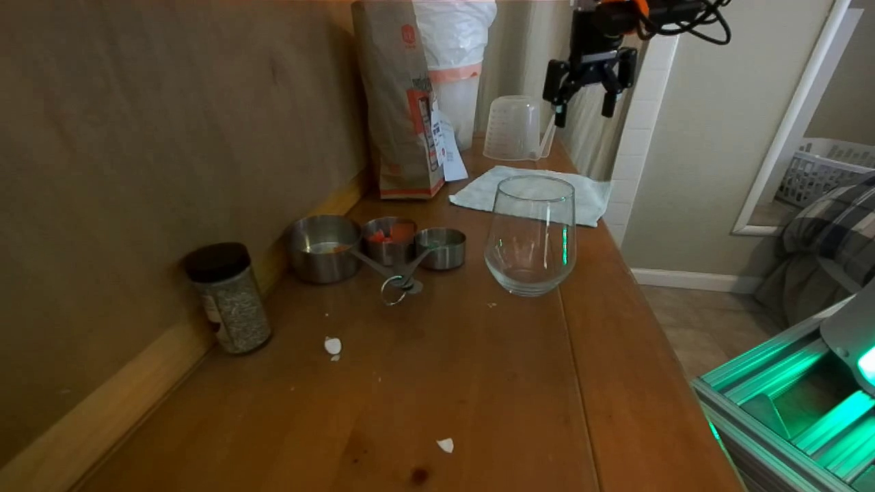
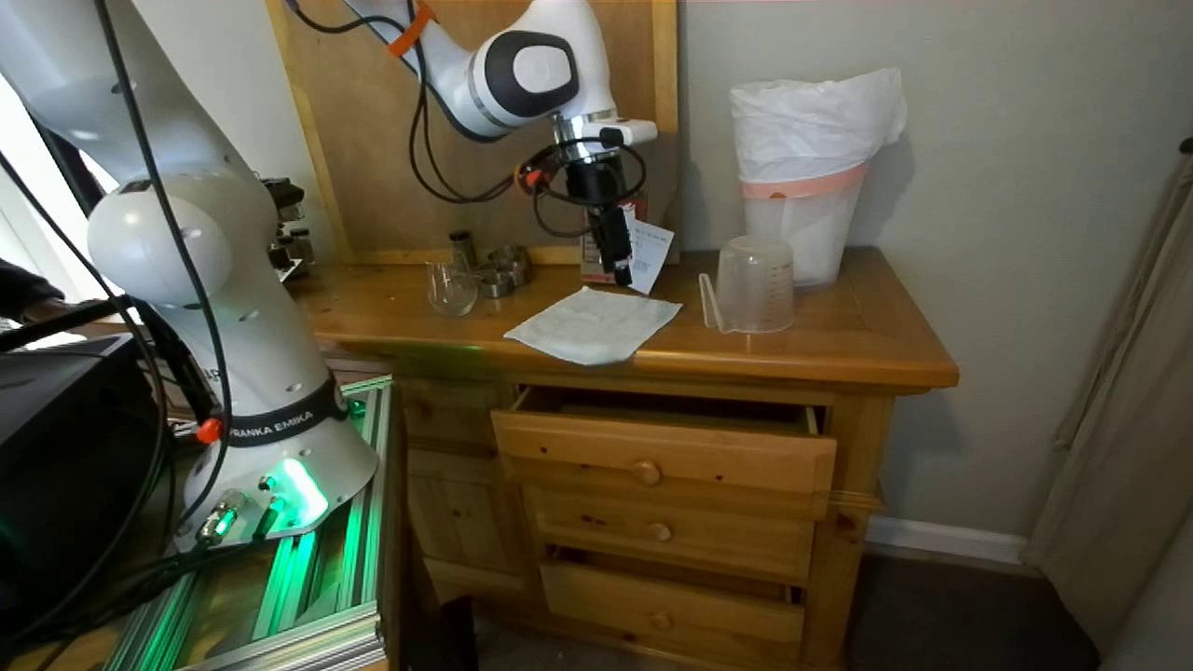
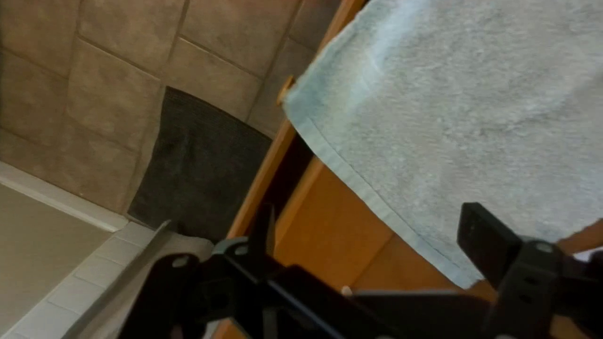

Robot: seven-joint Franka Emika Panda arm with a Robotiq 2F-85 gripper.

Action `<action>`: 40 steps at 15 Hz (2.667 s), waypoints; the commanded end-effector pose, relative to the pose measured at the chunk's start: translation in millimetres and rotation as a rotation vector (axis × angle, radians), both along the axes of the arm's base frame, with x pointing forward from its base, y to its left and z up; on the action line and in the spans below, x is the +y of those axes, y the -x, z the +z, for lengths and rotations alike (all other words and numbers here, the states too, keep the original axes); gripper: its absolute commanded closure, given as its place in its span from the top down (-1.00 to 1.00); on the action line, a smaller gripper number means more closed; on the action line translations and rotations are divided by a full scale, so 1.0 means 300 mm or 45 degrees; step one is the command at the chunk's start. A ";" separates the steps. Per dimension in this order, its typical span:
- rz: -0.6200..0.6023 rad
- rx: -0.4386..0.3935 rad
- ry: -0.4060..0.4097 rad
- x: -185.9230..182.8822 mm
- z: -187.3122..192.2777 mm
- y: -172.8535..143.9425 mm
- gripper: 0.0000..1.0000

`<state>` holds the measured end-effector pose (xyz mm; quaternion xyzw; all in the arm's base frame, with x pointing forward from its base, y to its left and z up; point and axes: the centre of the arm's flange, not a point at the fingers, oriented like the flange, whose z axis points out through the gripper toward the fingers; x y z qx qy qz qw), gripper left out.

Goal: Unfold the white towel

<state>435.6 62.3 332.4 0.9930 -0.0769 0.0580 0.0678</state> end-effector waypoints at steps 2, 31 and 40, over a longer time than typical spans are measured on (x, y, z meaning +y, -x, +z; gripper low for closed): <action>0.061 -0.075 -0.132 0.060 0.053 0.028 1.00; 0.671 -0.051 -0.235 0.477 -0.299 0.106 -0.99; 0.768 0.026 -0.258 0.515 -0.339 0.132 -0.99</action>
